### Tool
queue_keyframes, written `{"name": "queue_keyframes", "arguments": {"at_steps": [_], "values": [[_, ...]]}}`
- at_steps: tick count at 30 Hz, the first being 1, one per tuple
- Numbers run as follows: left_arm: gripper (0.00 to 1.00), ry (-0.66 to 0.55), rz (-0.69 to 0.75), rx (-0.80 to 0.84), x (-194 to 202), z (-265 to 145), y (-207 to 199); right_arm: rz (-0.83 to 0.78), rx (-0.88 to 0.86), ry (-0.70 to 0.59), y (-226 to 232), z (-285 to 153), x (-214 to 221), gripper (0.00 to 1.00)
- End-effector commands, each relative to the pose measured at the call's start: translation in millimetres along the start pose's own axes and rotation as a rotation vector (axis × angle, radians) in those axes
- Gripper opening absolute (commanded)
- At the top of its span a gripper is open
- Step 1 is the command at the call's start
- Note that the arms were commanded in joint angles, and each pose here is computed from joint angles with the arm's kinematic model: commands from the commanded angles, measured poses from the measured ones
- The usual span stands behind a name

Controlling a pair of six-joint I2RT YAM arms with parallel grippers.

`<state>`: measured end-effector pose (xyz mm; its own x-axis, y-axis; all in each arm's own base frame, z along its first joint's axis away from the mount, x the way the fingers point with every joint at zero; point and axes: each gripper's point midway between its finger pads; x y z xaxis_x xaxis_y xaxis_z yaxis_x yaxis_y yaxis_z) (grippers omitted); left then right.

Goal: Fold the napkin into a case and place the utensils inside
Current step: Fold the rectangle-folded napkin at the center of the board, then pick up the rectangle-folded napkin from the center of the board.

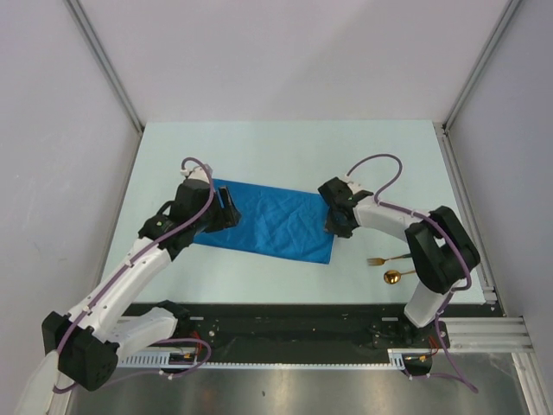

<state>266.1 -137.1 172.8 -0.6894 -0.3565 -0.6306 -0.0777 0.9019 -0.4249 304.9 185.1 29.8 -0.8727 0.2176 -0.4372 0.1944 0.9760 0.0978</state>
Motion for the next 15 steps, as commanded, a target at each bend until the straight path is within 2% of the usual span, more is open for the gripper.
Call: {"name": "queue_keyframes", "arguments": {"at_steps": [1,7,10,11,15], "values": [[0.7,-0.036,0.033,0.01,-6,-3,-1,0.002,0.075,-0.045,1,7,-10,0.39],[0.71,-0.042,0.075,0.025,-11,-4,-5,0.003,0.115,-0.001,-1,18,2,0.37],[0.72,-0.072,0.089,0.029,-20,-11,-6,0.009,0.147,0.019,-6,21,14,0.28],[0.72,-0.084,0.091,0.028,-24,-13,-6,0.004,0.155,0.019,-7,22,16,0.19],[0.73,-0.109,0.106,0.032,-32,-22,-8,-0.013,0.199,0.038,-12,25,23,0.03]]}}
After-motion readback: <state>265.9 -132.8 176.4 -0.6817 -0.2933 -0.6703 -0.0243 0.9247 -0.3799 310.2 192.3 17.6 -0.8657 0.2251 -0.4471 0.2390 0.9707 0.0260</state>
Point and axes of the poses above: each gripper's point midway between its finger pads, its own z axis out along the fingers, its own y axis along the line the jaws close on, x = y × z, and after that the axes turned 6 degrees about -z, right-handed
